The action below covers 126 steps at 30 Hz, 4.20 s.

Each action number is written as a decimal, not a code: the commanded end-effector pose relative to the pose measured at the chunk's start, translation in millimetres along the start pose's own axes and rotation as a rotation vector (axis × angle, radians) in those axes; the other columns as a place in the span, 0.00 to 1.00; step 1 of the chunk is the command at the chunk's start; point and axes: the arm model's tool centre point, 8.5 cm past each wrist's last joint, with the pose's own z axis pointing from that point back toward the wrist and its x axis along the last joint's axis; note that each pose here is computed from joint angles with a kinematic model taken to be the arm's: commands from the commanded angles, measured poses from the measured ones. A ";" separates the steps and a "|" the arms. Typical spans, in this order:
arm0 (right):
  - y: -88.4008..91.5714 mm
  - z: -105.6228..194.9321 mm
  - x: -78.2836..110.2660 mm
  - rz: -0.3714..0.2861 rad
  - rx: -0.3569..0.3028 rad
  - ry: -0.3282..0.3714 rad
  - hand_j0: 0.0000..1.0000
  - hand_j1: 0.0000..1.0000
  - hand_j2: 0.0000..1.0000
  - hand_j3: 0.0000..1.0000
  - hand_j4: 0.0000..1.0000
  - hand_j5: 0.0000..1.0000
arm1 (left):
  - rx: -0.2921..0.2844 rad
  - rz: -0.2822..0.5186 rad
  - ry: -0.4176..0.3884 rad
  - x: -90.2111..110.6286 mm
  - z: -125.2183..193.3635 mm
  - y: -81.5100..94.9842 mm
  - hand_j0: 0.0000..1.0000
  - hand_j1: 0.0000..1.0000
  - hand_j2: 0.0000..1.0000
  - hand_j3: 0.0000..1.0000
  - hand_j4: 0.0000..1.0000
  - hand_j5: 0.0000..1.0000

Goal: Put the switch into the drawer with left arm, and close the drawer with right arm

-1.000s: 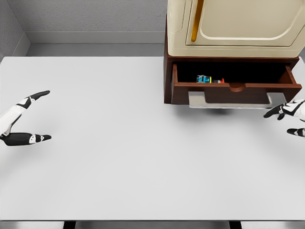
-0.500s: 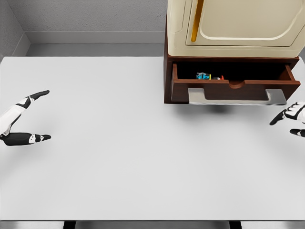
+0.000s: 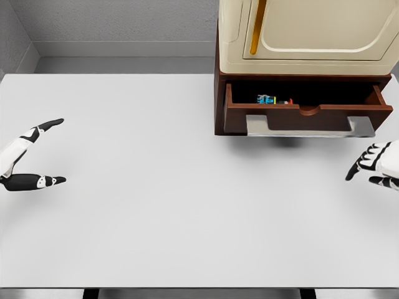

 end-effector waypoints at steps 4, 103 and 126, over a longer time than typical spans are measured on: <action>-2.8 -0.6 0.0 0.012 0.028 -0.001 0.62 0.62 0.62 0.62 0.62 0.62 | 0.006 0.005 -0.002 0.4 0.2 1.3 1.00 1.00 1.00 1.00 1.00 1.00; 8.9 -67.7 21.5 0.073 -0.215 -0.076 0.68 0.68 0.68 0.68 0.68 0.68 | 0.014 -0.002 0.010 0.2 7.1 3.7 1.00 1.00 1.00 1.00 1.00 1.00; -12.4 -78.8 22.3 0.079 -0.300 -0.095 0.68 0.68 0.68 0.68 0.68 0.68 | 0.021 -0.010 0.021 7.5 23.2 0.8 1.00 1.00 1.00 1.00 1.00 1.00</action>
